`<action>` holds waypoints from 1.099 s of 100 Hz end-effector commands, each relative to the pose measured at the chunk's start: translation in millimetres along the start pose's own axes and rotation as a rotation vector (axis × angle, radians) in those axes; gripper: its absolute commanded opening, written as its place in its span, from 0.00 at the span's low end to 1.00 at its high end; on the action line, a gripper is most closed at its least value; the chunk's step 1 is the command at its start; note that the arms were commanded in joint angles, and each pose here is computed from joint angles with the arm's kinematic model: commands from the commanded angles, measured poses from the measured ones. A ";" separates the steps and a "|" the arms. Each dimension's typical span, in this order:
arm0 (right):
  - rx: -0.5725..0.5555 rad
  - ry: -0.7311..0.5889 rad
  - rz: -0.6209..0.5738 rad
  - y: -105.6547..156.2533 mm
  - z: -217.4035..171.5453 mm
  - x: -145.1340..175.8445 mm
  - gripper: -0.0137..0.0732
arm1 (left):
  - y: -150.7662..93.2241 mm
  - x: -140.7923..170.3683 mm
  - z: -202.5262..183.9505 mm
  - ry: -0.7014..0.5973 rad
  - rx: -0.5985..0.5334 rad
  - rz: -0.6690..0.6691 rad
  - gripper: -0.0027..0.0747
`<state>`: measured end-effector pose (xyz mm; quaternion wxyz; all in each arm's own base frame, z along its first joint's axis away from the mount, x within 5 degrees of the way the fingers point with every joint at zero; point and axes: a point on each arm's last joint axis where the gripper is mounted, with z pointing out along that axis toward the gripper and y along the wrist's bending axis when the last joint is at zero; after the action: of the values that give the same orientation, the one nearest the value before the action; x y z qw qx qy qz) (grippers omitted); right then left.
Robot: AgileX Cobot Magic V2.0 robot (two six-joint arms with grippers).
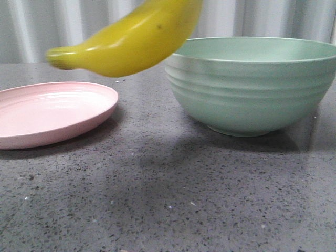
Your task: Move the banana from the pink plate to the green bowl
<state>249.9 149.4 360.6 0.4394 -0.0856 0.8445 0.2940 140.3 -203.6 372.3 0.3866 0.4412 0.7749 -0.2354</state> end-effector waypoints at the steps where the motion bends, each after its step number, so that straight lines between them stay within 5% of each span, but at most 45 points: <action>1: 0.025 -0.202 -0.064 0.5 -27.6 -33.7 0.08 | -2.8 -18.5 -28.3 -0.168 -0.010 0.008 0.63; 32: 0.230 -0.283 -0.176 -40.2 -47.3 -56.9 0.08 | -4.2 -23.6 -48.5 -0.268 -0.020 0.011 0.63; 55: 0.284 -0.212 -0.232 -52.9 -31.9 -52.2 0.09 | -4.1 -24.5 -48.7 -0.279 -0.021 0.009 0.63; 84: 0.289 -0.183 -0.226 -57.4 -22.9 -49.6 0.53 | -4.1 -24.5 -48.7 -0.279 -0.021 0.009 0.63; 110: 0.288 -0.201 -0.229 -56.8 -23.9 -51.2 0.55 | -4.1 -24.5 -48.7 -0.279 -0.021 0.009 0.63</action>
<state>289.2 87.4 360.6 0.4992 -0.0908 0.8525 0.1256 128.1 -185.9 398.6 0.4483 0.4236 0.7434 -0.2588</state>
